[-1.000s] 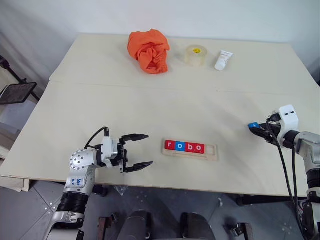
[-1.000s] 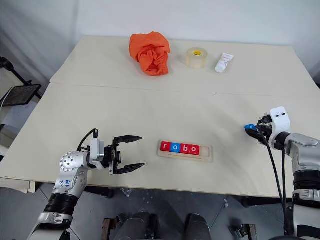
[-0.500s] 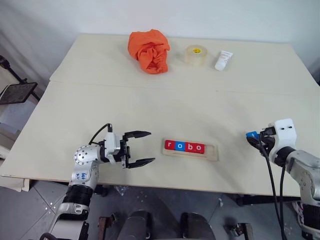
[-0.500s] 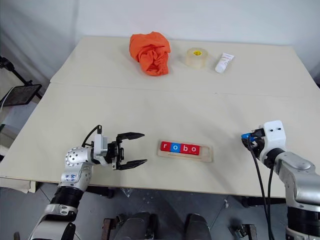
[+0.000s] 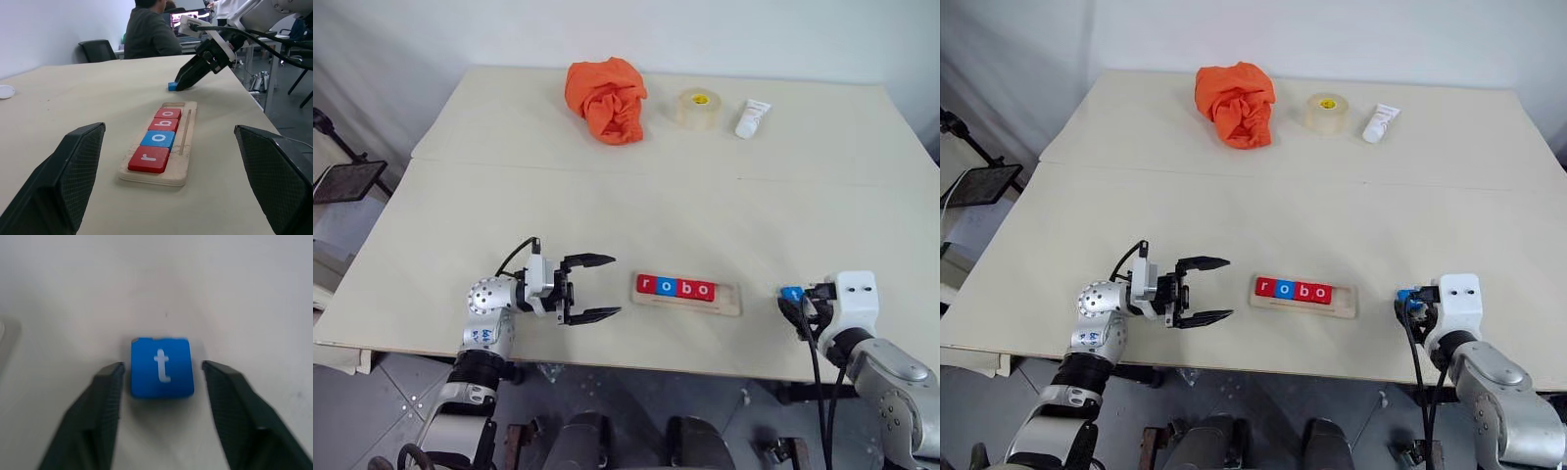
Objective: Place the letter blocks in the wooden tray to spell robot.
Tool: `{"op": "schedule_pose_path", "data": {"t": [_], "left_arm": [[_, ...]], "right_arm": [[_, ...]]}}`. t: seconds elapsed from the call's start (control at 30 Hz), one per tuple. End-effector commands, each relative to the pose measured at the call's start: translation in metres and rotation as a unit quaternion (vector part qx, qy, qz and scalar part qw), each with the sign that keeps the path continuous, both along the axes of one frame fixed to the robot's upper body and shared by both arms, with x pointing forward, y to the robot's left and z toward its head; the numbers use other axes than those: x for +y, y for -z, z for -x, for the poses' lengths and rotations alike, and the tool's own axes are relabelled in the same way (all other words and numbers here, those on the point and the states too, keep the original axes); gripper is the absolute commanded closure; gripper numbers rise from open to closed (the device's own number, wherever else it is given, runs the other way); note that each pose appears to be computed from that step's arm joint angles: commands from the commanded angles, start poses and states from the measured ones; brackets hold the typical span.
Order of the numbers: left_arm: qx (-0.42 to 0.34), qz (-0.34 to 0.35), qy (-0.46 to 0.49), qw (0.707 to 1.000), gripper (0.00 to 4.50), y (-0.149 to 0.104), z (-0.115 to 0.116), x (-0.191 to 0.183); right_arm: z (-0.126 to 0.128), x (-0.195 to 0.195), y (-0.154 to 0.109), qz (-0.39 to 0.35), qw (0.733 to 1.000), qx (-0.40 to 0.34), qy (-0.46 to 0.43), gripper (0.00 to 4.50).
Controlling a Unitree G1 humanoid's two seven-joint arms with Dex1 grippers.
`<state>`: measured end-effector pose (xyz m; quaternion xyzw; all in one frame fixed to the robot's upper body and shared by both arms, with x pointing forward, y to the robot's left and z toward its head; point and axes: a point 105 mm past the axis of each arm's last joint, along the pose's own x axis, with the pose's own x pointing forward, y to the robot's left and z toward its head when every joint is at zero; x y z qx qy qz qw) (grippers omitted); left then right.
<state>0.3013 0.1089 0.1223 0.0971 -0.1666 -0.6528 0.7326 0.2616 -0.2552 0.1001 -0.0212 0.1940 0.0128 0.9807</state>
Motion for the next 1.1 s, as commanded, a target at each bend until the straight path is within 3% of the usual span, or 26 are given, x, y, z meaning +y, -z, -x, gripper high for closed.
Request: {"op": "schedule_pose_path", "data": {"t": [0.03, 0.07, 0.17, 0.27, 0.4, 0.6, 0.83, 0.97, 1.07, 1.1], "left_arm": [[-0.015, 0.003, 0.002, 1.0, 0.0, -0.006, 0.0, 0.0], [-0.015, 0.003, 0.001, 1.0, 0.0, -0.006, 0.0, 0.0], [-0.014, 0.003, 0.0, 1.0, 0.0, -0.006, 0.001, 0.0], [-0.013, 0.005, -0.001, 1.0, 0.0, -0.006, 0.003, -0.001], [-0.013, 0.006, -0.002, 1.0, 0.0, -0.006, 0.006, -0.003], [-0.012, 0.007, -0.011, 1.0, 0.0, -0.006, 0.011, -0.001], [-0.012, 0.009, -0.03, 0.999, 0.0, -0.005, 0.019, 0.003], [-0.011, 0.01, -0.035, 0.999, 0.0, -0.005, 0.023, 0.004], [-0.013, 0.009, -0.048, 0.999, 0.0, -0.004, 0.026, 0.008], [-0.013, 0.008, -0.051, 0.999, 0.0, -0.004, 0.027, 0.009]], "right_arm": [[0.003, 0.007, -0.014, 0.008, 0.999, -0.029, -0.018, 0.47], [0.004, 0.006, -0.018, 0.013, 0.999, -0.033, -0.025, 0.08], [0.009, 0.012, -0.028, 0.044, 0.993, -0.03, -0.101, 0.03], [0.02, 0.014, -0.027, 0.131, 0.961, 0.031, -0.242, 0.03], [0.014, -0.003, -0.033, 0.179, 0.935, 0.058, -0.302, 0.03], [-0.004, -0.032, -0.039, 0.251, 0.872, 0.111, -0.406, 0.03], [-0.025, -0.043, -0.03, 0.263, 0.819, 0.152, -0.486, 0.03], [-0.039, -0.043, -0.028, 0.259, 0.814, 0.143, -0.5, 0.03], [-0.043, -0.043, -0.021, 0.266, 0.795, 0.157, -0.522, 0.03], [-0.045, -0.042, -0.02, 0.266, 0.794, 0.156, -0.524, 0.21]]}}
